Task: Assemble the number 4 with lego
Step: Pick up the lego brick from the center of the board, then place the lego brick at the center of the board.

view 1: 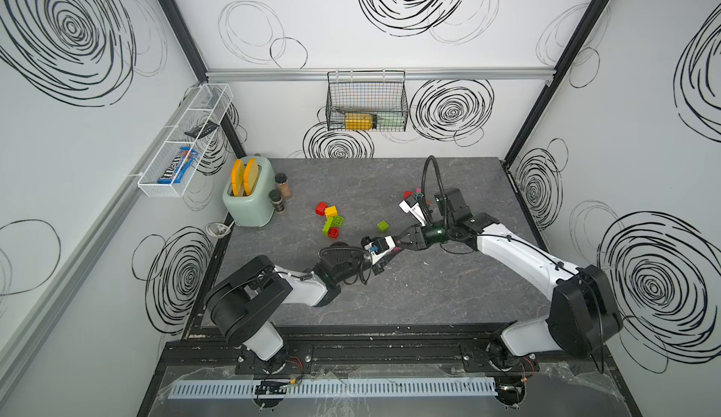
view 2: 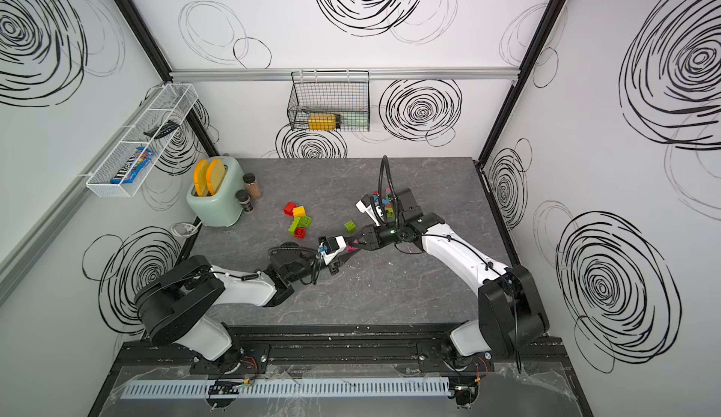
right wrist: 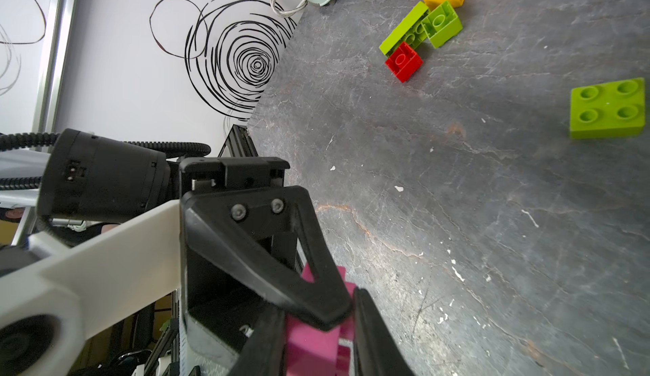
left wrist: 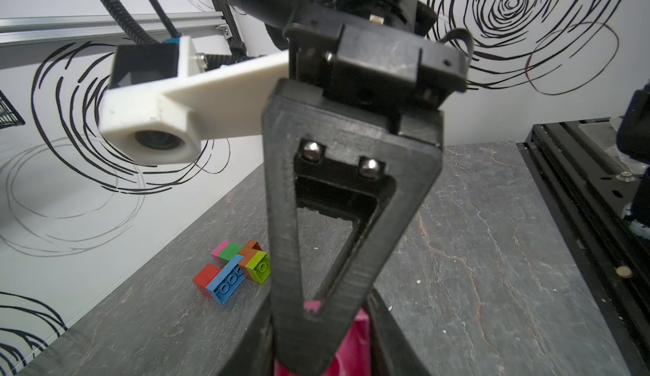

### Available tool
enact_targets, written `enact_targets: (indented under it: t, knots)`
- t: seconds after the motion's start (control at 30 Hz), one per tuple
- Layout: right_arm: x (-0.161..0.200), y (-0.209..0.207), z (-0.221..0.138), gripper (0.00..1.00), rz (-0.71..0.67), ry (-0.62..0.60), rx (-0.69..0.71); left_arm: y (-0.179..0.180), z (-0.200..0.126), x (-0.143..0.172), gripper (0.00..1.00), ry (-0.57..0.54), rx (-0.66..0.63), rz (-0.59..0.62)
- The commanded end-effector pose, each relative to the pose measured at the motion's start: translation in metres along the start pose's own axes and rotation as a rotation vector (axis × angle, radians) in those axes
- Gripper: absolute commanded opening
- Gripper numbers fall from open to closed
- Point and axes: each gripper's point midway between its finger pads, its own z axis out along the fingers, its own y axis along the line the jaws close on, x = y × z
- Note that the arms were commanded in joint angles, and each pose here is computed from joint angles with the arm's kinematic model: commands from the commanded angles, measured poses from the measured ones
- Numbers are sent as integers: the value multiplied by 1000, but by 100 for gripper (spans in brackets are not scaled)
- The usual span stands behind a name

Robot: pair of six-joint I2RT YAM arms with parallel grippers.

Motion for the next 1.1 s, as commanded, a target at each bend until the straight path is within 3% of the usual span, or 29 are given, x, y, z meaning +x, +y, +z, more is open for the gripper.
enact_targets:
  t: [0.0, 0.07, 0.13, 0.3, 0.43, 0.5, 0.6, 0.7, 0.8, 0.9, 1.0, 1.07]
  knots:
    - [-12, 0, -5, 7, -82, -59, 58, 19, -5, -32, 46, -131, -85, -40]
    - [-21, -11, -8, 0, -84, -107, 130, 24, -16, -36, 75, -158, -118, -75]
    - [-31, -25, -10, 0, -80, -156, 209, 29, -32, -42, 98, -201, -158, -109]
    - [-45, -66, -6, 0, -51, -229, 412, 52, -88, -54, 96, -336, -273, -313]
    - [-38, -92, 9, 0, -74, -180, 595, 90, -105, -34, 96, -293, -419, -565]
    - [-32, -103, 16, 0, -94, -149, 693, 109, -101, -9, 96, -144, -520, -649]
    - [-19, -116, 25, 0, -174, -94, 841, 141, -107, 30, 96, 185, -758, -696]
    - [-5, -124, 37, 0, -279, -27, 964, 160, -123, 36, 96, 336, -870, -668]
    - [6, -132, 48, 0, -427, 44, 1120, 170, -141, 29, 96, 275, -956, -692]
    - [14, -135, 56, 0, -568, 104, 1279, 176, -159, 32, 96, 203, -1003, -811]
    - [22, -135, 66, 2, -681, 149, 1359, 182, -176, 43, 96, 216, -1046, -880]
    - [30, -134, 72, 10, -742, 176, 1390, 185, -188, 50, 96, 249, -1091, -897]
